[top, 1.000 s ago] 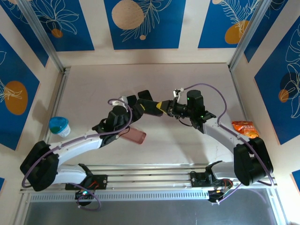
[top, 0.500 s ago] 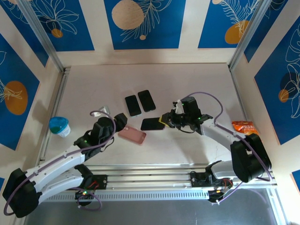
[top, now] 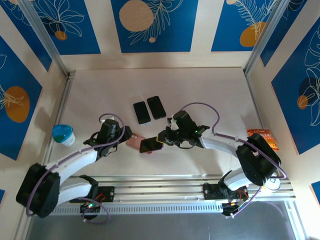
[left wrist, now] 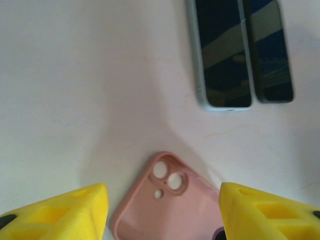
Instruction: Put the phone into the phone case
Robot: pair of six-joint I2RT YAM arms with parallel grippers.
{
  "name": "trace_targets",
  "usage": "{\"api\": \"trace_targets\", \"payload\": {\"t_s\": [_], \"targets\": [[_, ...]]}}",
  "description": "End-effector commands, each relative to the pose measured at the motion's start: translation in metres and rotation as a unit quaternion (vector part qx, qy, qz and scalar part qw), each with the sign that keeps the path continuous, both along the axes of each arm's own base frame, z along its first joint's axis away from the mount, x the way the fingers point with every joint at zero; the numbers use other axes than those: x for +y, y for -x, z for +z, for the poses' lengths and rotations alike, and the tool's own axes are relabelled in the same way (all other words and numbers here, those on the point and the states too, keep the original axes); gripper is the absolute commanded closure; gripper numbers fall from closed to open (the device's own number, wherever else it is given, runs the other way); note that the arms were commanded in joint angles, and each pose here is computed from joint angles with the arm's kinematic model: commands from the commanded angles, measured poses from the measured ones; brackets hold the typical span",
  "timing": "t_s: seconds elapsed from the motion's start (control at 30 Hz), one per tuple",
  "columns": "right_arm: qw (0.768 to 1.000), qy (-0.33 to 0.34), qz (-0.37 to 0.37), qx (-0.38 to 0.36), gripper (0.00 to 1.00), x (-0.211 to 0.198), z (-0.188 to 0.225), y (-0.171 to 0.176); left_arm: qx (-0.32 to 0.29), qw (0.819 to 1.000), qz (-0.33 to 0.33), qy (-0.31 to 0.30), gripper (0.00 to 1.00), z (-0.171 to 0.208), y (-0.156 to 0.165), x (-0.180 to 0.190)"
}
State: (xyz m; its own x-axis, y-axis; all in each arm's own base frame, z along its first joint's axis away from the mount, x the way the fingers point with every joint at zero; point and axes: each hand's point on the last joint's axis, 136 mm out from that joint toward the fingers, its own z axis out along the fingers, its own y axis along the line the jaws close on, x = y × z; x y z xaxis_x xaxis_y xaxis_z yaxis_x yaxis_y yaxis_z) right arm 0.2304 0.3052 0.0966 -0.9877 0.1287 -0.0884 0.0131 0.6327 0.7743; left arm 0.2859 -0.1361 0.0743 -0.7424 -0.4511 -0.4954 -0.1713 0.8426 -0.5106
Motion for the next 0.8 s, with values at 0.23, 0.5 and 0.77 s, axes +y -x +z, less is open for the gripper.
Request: {"api": "trace_targets", "payload": {"t_s": [0.23,0.5,0.77], "targets": [[0.998,-0.052,-0.022,-0.028,1.00,0.032,0.024,-0.030,0.000,0.996,-0.072,0.060,0.42,-0.005,-0.027,-0.029],[0.998,-0.053,-0.026,-0.016,1.00,0.031,0.018,-0.038,0.030,0.992,-0.078,0.091,0.42,-0.026,-0.024,-0.040],[0.998,-0.057,-0.016,0.002,1.00,0.023,0.013,-0.036,0.051,0.990,-0.072,0.107,0.42,-0.026,-0.003,-0.036]]}}
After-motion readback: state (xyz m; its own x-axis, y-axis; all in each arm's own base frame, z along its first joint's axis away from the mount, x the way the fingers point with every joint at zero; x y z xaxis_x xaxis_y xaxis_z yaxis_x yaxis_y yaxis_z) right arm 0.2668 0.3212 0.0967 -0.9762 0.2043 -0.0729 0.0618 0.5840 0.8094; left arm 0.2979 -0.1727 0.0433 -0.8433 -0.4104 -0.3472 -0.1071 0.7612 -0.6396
